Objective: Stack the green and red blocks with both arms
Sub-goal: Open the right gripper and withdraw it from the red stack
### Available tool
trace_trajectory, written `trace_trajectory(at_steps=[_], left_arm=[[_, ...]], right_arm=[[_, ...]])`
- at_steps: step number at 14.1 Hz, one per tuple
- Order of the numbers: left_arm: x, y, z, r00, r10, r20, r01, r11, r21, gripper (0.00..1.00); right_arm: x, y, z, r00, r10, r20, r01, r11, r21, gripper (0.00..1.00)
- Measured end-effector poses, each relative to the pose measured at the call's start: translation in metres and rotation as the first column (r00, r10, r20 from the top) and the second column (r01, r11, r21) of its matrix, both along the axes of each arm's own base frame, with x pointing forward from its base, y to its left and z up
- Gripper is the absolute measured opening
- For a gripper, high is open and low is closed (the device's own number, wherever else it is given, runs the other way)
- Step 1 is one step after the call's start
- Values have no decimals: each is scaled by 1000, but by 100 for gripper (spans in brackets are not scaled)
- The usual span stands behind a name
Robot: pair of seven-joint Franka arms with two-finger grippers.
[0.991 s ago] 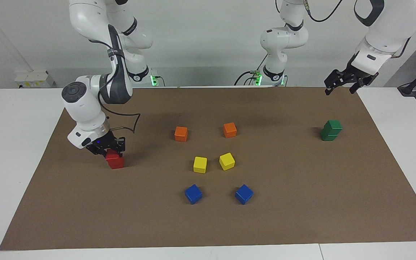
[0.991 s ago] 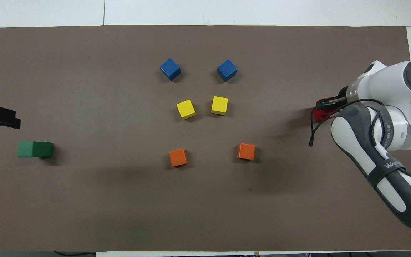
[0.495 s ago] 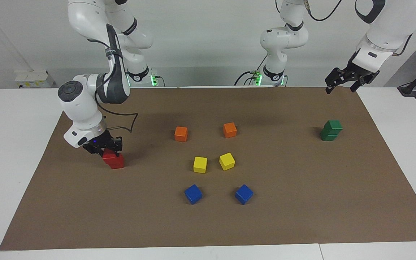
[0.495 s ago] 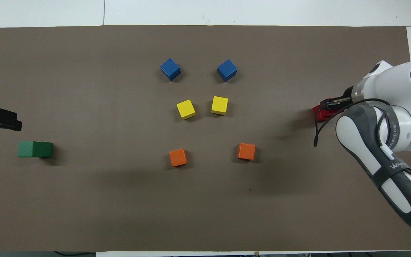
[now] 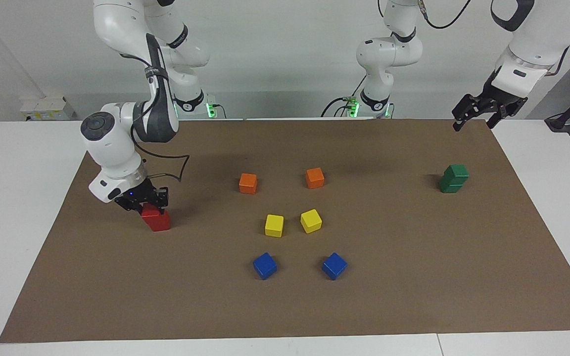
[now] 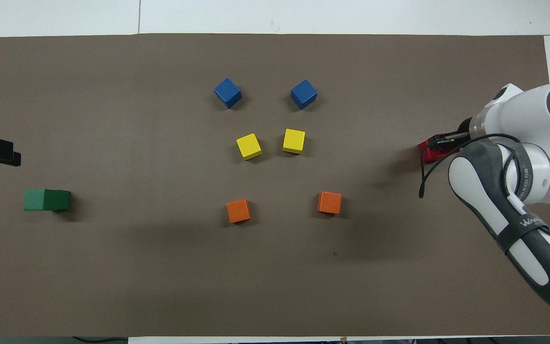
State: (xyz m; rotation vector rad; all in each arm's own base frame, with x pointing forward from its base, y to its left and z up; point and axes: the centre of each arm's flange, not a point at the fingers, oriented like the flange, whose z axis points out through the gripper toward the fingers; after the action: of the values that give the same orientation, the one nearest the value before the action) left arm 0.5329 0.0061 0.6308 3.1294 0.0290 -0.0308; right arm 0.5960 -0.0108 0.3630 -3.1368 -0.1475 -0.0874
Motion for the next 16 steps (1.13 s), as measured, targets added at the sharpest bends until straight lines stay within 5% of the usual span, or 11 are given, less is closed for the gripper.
trace_trajectory(at_steps=[7, 9, 11, 16], left_arm=[[2, -3, 2, 1000, -6, 18, 6, 1000, 0, 100], [2, -2, 2, 1000, -4, 20, 4, 1000, 0, 100], [2, -1, 2, 1000, -3, 20, 3, 1000, 0, 100], [3, -1, 3, 1000, -3, 26, 3, 1000, 0, 100]], right_arm=[[0, 0, 0, 1000, 0, 0, 0, 1000, 0, 56], [0, 0, 0, 1000, 0, 1, 0, 1000, 0, 70], [0, 0, 0, 1000, 0, 2, 0, 1000, 0, 98], [1, 0, 4, 1000, 0, 10, 0, 1000, 0, 100]])
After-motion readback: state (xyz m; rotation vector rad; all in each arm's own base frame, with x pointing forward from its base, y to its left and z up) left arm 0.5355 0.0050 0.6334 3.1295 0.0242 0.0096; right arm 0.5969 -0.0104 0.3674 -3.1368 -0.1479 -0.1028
